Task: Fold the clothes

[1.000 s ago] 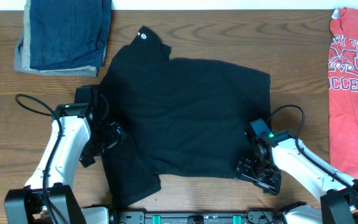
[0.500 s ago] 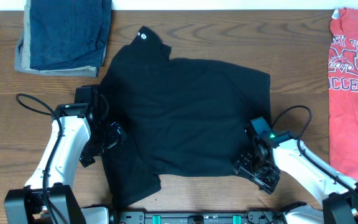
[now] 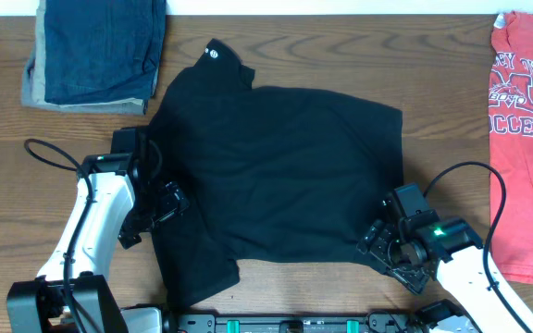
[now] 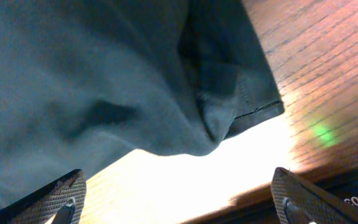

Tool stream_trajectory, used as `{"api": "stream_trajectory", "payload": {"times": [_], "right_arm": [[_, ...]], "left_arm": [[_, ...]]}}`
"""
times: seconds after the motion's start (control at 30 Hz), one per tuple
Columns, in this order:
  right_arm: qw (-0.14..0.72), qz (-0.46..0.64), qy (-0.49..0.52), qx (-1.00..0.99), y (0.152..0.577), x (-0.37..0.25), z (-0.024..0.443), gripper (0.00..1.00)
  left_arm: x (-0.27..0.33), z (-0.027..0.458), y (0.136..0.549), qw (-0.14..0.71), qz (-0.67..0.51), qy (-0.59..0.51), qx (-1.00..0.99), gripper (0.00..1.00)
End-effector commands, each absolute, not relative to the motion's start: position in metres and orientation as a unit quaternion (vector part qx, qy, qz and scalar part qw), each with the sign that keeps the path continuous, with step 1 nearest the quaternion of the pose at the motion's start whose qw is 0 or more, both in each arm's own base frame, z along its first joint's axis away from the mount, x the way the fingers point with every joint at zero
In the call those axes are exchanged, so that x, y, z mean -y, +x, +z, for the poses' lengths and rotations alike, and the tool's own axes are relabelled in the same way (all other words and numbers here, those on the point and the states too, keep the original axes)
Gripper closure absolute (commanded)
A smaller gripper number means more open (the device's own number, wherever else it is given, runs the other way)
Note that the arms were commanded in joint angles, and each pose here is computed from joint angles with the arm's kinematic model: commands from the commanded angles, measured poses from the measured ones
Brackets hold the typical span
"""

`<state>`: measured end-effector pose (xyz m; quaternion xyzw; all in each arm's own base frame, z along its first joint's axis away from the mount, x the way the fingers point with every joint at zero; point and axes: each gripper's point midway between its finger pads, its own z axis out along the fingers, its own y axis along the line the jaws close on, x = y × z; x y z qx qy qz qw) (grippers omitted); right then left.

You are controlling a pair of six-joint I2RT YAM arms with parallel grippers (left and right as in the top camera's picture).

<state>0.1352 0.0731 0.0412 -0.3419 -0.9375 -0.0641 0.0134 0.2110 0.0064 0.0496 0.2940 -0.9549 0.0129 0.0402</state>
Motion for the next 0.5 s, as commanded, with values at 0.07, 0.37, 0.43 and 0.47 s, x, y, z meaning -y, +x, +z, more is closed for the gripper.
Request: {"api": "stream_trajectory", "payload": {"times": [0.07, 0.37, 0.43, 0.47], "right_arm": [[0.020, -0.018, -0.404, 0.914, 0.126, -0.055, 0.026, 0.08], [0.012, -0.024, -0.446, 0.895, 0.125, -0.045, -0.001, 0.11], [0.015, -0.026, -0.449, 0.893, 0.123, -0.043, -0.006, 0.11], [0.017, -0.023, -0.452, 0.892, 0.122, -0.042, -0.008, 0.12]], "left_arm": [[-0.008, 0.047, 0.206, 0.048, 0.009, 0.288, 0.956, 0.02], [-0.008, 0.047, 0.206, 0.047, 0.009, 0.288, 0.956, 0.02], [-0.008, 0.047, 0.206, 0.047, 0.009, 0.288, 0.956, 0.02], [-0.008, 0.047, 0.206, 0.047, 0.009, 0.288, 0.956, 0.02]]}}
